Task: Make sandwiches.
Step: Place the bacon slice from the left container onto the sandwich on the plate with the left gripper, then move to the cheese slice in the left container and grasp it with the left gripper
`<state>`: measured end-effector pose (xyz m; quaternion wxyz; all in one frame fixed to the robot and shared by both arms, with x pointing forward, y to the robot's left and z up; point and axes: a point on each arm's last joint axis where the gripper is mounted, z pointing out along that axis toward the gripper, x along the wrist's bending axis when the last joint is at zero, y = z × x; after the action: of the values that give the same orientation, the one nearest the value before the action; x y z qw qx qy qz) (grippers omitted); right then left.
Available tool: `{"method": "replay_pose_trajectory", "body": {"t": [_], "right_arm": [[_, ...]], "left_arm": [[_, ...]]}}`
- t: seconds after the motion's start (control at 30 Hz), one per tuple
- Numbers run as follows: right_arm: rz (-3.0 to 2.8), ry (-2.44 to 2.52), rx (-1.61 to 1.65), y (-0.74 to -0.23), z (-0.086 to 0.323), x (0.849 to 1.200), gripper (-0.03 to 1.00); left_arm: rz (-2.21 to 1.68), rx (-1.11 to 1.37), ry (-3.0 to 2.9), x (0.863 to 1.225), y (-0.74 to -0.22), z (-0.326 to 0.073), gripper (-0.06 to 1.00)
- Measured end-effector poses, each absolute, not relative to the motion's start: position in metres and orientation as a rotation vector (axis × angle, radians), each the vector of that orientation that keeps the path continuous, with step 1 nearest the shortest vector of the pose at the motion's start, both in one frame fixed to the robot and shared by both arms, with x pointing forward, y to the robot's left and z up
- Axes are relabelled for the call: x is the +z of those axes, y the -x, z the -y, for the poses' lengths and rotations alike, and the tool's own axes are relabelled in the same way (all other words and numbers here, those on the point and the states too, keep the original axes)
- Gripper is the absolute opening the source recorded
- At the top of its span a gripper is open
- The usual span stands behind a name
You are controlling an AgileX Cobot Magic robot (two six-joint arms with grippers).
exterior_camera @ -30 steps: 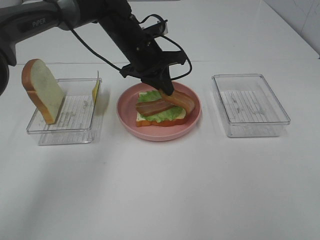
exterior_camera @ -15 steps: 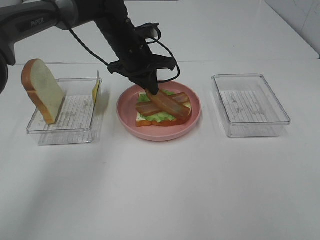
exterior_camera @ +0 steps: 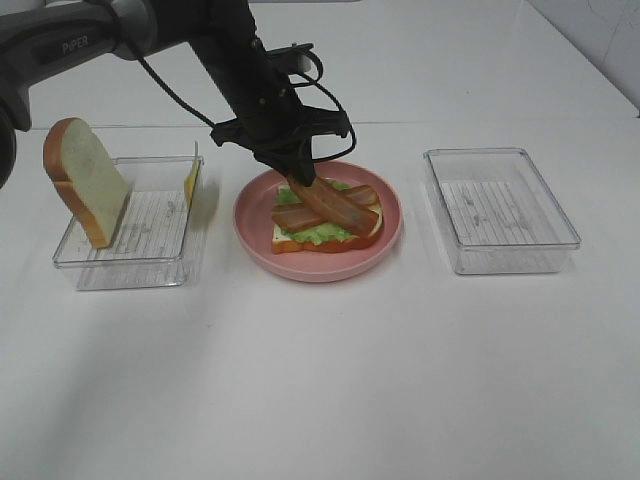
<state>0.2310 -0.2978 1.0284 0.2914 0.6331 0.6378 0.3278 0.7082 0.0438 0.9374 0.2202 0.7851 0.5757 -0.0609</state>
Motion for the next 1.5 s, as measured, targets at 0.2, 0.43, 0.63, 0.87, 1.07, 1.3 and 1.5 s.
{"method": "replay_pose_trajectory", "body": {"t": [0.2, 0.43, 0.63, 0.87, 1.07, 1.3, 1.5], "right_arm": [[-1.7, -1.688, 0.874, -0.231, 0.298, 1.028, 0.79], [-1.7, -1.688, 0.874, -0.231, 0.298, 1.028, 0.79], [-1.7, -1.688, 0.874, -0.231, 0.298, 1.028, 0.79], [-1.7, -1.688, 0.874, -0.231, 0.298, 1.028, 0.79], [-1.7, -1.688, 0.874, -0.231, 0.298, 1.028, 0.79], [-1.7, -1.688, 0.874, -0.231, 0.298, 1.028, 0.79], [-1.7, -1.688, 0.874, -0.231, 0.298, 1.028, 0.79]], "left_arm": [[-1.604, -0.117, -2.194, 0.936, -0.71, -0.047, 0.39], [-1.609, 0.008, -2.235, 0.978, -0.704, -0.059, 0.96], [-1.586, 0.135, -2.167, 1.03, -0.699, -0.067, 0.99], [-1.594, 0.203, -2.096, 1.065, -0.695, -0.084, 0.99], [-1.761, 0.19, -2.038, 1.049, -0.709, -0.123, 0.99], [-1.891, 0.121, -2.078, 1.015, -0.71, -0.145, 0.99], [-1.923, 0.092, -2.104, 0.993, -0.715, -0.146, 0.99]]}}
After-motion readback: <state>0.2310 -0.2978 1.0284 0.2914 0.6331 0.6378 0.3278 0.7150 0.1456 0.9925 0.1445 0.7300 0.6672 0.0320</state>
